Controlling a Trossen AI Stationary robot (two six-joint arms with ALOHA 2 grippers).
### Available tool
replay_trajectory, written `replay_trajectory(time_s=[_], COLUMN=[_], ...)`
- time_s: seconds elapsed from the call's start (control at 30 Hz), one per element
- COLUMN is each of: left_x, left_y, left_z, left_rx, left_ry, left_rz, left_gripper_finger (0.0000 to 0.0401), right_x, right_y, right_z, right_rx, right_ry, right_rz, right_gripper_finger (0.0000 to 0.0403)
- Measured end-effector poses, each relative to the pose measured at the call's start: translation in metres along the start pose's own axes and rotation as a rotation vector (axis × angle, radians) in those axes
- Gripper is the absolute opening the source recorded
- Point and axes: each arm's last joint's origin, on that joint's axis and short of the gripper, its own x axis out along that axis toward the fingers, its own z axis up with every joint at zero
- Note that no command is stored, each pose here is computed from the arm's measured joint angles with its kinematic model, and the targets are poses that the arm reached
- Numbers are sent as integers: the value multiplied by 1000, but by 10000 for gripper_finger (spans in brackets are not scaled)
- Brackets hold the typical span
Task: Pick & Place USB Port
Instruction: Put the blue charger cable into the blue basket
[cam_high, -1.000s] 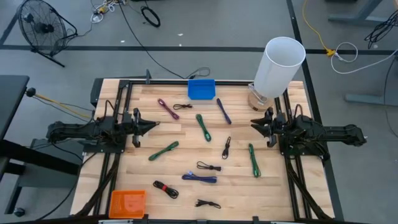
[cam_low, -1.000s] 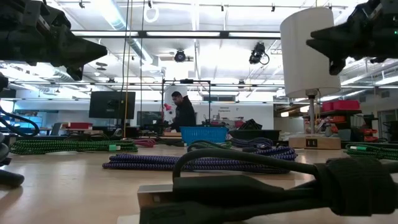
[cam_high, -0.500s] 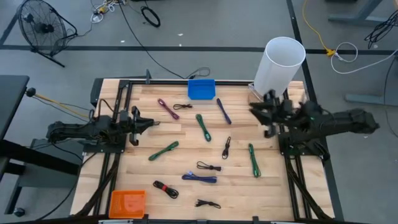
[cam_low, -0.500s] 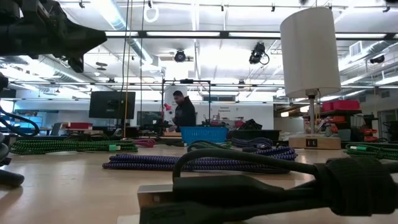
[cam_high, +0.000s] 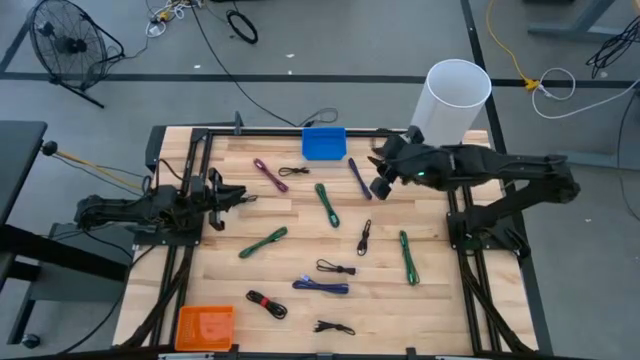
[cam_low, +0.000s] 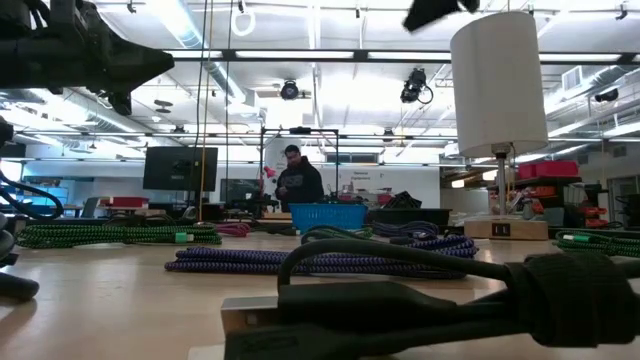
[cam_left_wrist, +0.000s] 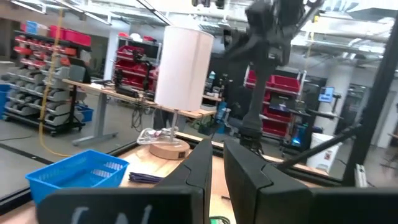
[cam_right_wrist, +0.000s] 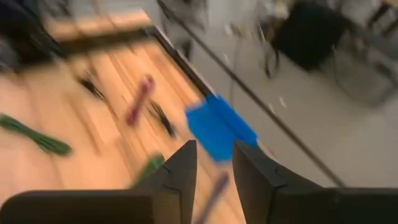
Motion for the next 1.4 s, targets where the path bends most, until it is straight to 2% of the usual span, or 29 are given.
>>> replay_trajectory(time_s=[0.13, 0.33, 0.53, 0.67, 0.87, 1.13, 1.4], left_x=[0, 0, 0, 0, 0, 0, 0], left_y=[0, 0, 0, 0, 0, 0, 0], left_z=[0, 0, 0, 0, 0, 0, 0], left_rx=[0, -5, -11, -12, -12, -12, -11], left_ry=[-2, -2, -1, -1, -1, -1, -1], left_rz=[13, 13, 13, 13, 13, 13, 13], left_gripper_finger=[46, 46, 46, 46, 46, 46, 46], right_x=[19, 61, 106, 126, 149, 167, 174], right_y=[1, 13, 21, 22, 20, 19, 16], right_z=[-10, -30, -61, -79, -106, -137, -154], right_rx=[44, -28, -68, -54, 7, 70, 124], right_ry=[132, 314, 426, 432, 436, 358, 313], right_rz=[-57, -107, -152, -165, -118, -101, -105], right_gripper_finger=[107, 135, 172, 184, 203, 238, 264])
